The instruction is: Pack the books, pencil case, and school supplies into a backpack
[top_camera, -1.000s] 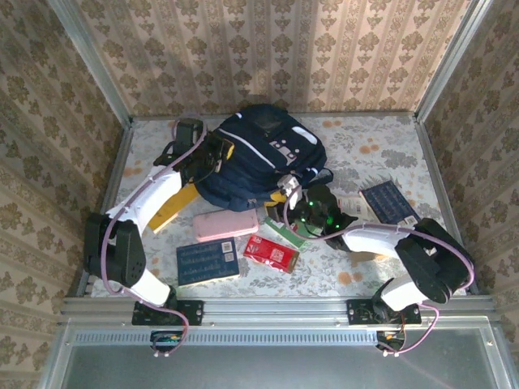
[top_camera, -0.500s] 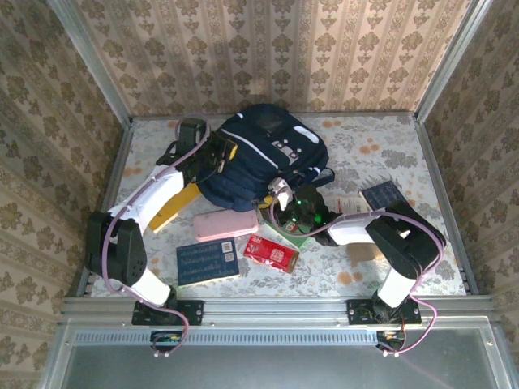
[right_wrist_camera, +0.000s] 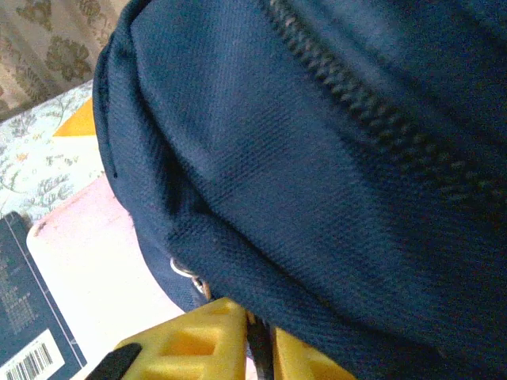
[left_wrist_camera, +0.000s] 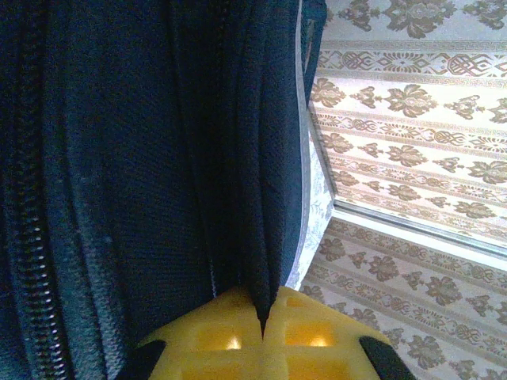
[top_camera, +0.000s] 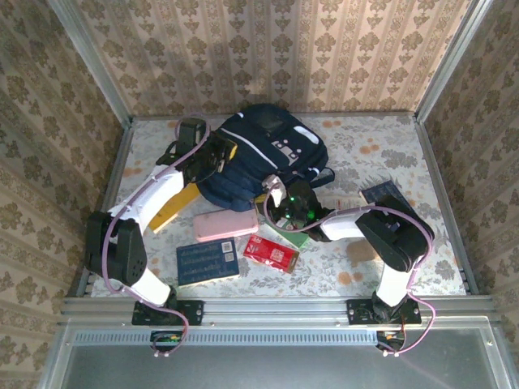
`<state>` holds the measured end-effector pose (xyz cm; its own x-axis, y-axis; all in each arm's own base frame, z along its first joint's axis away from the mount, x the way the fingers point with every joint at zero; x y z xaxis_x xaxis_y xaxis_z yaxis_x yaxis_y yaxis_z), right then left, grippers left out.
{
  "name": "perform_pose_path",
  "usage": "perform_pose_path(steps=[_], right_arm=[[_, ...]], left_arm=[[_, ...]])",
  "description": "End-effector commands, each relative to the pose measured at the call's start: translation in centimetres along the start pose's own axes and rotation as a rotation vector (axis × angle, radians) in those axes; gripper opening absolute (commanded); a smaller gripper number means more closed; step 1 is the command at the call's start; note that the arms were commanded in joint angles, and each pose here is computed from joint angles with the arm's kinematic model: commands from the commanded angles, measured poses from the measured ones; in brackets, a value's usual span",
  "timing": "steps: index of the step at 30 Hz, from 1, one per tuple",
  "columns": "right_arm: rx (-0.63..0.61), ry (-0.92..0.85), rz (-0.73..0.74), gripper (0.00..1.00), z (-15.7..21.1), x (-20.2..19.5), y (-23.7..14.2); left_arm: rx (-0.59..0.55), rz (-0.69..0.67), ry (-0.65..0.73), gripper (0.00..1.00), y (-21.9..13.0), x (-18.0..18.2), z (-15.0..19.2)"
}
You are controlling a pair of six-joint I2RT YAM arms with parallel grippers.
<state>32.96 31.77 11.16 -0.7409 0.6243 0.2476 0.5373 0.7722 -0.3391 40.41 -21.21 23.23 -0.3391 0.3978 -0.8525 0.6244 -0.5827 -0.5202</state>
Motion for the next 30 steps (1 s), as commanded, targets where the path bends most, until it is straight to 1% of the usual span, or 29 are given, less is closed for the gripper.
perform_pose_path(steps=[1, 4, 7, 15, 18, 21, 23, 24, 25, 27, 29, 30], right_arm=[[-0.011, -0.003, -0.019, 0.07, -0.6, 0.5, 0.3], [-0.008, -0.008, 0.006, 0.00, -0.2, 0.2, -0.2], [0.005, -0.014, 0.067, 0.00, 0.1, -0.6, -1.0], [0.108, 0.025, 0.362, 0.00, 2.1, -5.7, -3.4], [0.138, 0.077, 0.483, 0.00, 2.9, -8.1, -4.7], [0.171, 0.148, 0.640, 0.00, 3.5, -11.1, -6.4], [0.172, 0.188, 0.684, 0.00, 3.6, -12.2, -7.1], [0.163, 0.196, 0.678, 0.00, 3.4, -12.2, -7.2], [0.147, 0.189, 0.644, 0.05, 2.9, -11.8, -6.9], [0.076, 0.149, 0.485, 0.22, 1.0, -9.2, -6.3], [0.012, 0.071, 0.368, 0.38, -0.9, -6.6, -6.3], [-0.008, 0.034, 0.303, 0.43, -1.9, -5.2, -6.5]], left_arm=[[0.026, 0.118, 0.020, 0.00, -0.8, -3.4, 0.5], [0.019, 0.120, 0.021, 0.00, -1.0, -3.4, 0.3], [0.008, 0.116, 0.020, 0.00, -1.2, -3.3, -0.1], [-0.017, 0.111, 0.018, 0.00, -1.6, -3.1, -1.4], [-0.023, 0.115, 0.020, 0.00, -1.8, -3.3, -1.7], [-0.028, 0.117, 0.025, 0.00, -2.0, -3.5, -1.8], [-0.029, 0.117, 0.024, 0.00, -2.1, -3.6, -1.8], [-0.028, 0.119, 0.026, 0.00, -2.1, -3.7, -1.8], [-0.024, 0.118, 0.028, 0.00, -2.1, -3.7, -1.7], [-0.015, 0.116, 0.036, 0.00, -1.9, -3.8, -1.5], [-0.003, 0.114, 0.045, 0.00, -1.6, -3.8, -1.2], [0.005, 0.111, 0.051, 0.00, -1.4, -3.8, -1.1]])
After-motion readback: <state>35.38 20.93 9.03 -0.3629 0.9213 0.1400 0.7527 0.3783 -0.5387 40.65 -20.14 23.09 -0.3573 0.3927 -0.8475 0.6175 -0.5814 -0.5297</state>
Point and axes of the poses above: each hand's point on the last joint's axis, 136 mm out from that joint toward the fingers, its own y axis out along the fingers, its own x axis along the line the jaws close on, z = x × y, the point moved 2 cm from there along -y, back along the fingers, and after that the axes turned 5 degrees about y, right-handed, at the moved point
